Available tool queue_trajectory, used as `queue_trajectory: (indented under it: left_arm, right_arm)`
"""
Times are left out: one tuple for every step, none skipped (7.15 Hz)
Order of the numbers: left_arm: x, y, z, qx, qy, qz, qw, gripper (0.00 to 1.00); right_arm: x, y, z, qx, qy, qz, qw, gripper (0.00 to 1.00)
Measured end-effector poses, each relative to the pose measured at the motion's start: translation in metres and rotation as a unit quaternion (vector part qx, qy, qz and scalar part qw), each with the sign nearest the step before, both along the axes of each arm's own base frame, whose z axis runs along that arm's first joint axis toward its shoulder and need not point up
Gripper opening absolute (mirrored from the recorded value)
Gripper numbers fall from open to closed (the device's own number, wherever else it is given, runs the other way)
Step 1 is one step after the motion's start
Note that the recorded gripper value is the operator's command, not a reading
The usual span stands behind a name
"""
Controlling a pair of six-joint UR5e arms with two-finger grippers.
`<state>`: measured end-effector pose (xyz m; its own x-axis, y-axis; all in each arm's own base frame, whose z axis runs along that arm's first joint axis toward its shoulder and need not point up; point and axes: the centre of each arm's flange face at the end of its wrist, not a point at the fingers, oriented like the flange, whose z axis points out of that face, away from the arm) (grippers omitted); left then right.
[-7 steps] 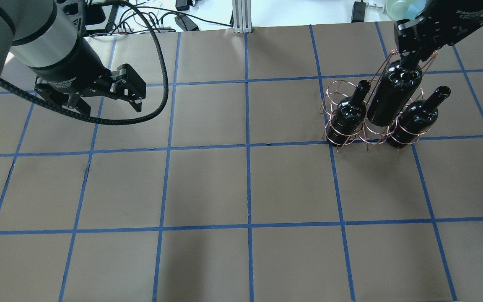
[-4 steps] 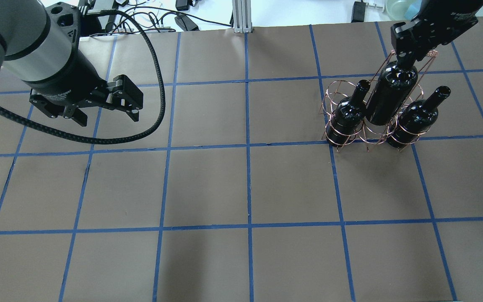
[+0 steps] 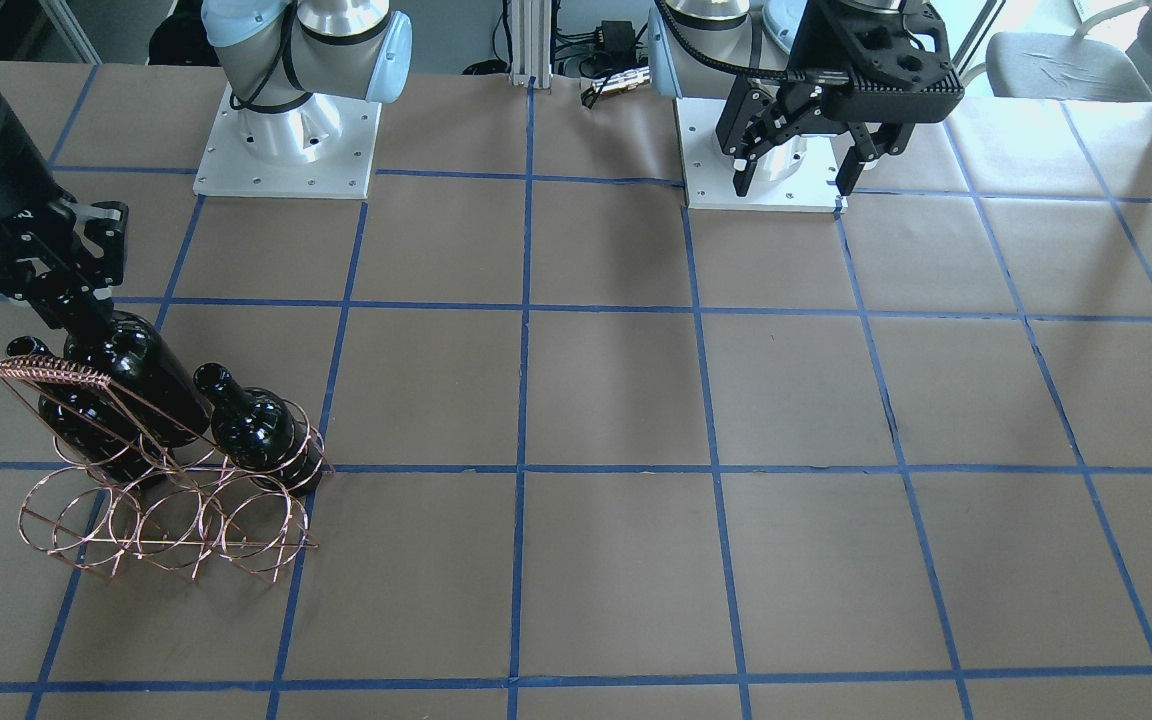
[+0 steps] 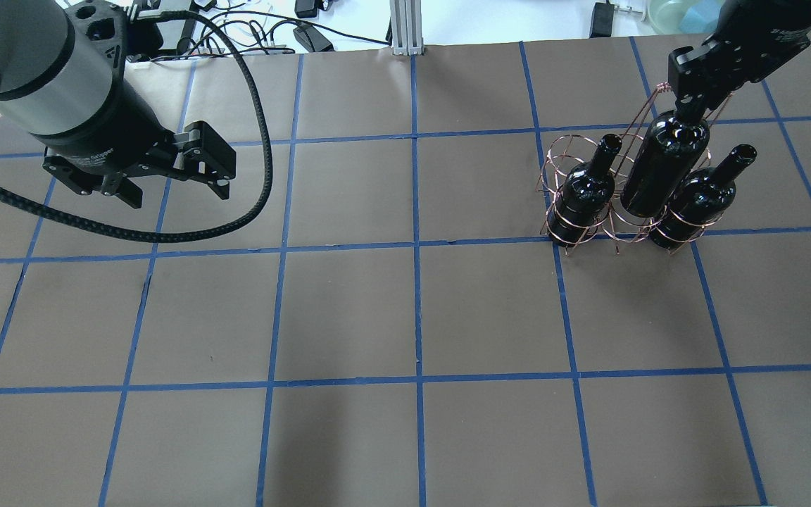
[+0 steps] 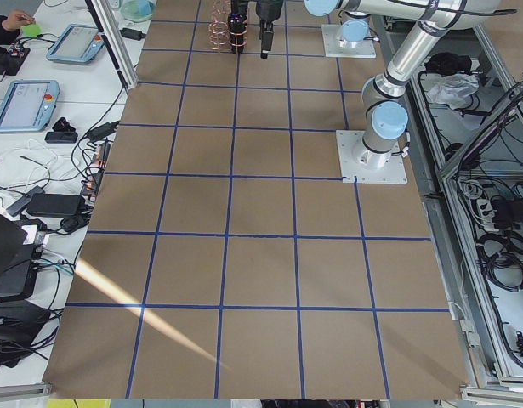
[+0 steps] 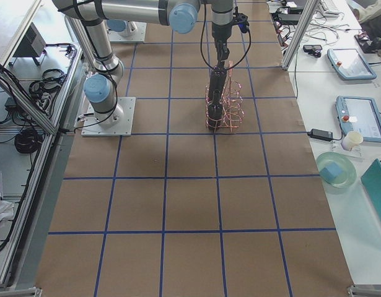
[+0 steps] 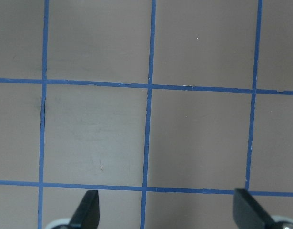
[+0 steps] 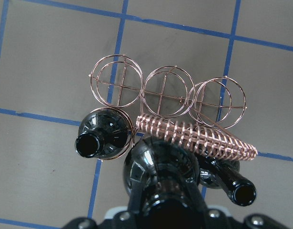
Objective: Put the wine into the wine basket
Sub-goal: 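Push the bottle down into the wire slot with the right gripper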
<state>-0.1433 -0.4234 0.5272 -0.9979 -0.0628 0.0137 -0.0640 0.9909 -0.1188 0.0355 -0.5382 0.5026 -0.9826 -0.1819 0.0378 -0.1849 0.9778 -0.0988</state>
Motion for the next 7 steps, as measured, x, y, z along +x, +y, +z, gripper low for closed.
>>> queue_trajectory:
  left_arm:
    - [0.0, 0.0, 0.0, -0.002, 0.0, 0.0, 1.0, 1.0]
    - [0.0, 0.0, 0.001, -0.003, 0.0, 0.0, 1.0, 1.0]
    - [0.0, 0.0, 0.001, -0.003, 0.0, -0.001, 1.0, 1.0]
    - [0.0, 0.0, 0.001, -0.003, 0.0, -0.001, 1.0, 1.0]
    - [0.0, 0.0, 0.001, -0.003, 0.0, -0.001, 1.0, 1.0]
    - [0.0, 0.0, 0.001, -0.003, 0.0, -0.001, 1.0, 1.0]
    - [0.0, 0.0, 0.001, -0.003, 0.0, -0.001, 1.0, 1.0]
  right_arm:
    - [-0.001, 0.001, -0.004, 0.003, -0.002, 0.001, 1.0, 0.02]
    - [-0.001, 0.001, -0.008, 0.006, -0.003, 0.003, 1.0, 0.02]
    - [-0.001, 0.002, -0.012, 0.008, -0.003, 0.004, 1.0, 0.02]
    - [-0.001, 0.002, -0.015, 0.008, -0.003, 0.007, 0.9999, 0.02]
    - [-0.001, 0.001, -0.019, 0.006, -0.002, 0.013, 0.9999, 0.02]
    - [-0.002, -0.001, -0.026, 0.002, -0.001, 0.019, 0.9998, 0.02]
    - [-0.003, -0.006, -0.034, 0.0, 0.0, 0.024, 0.9997, 0.02]
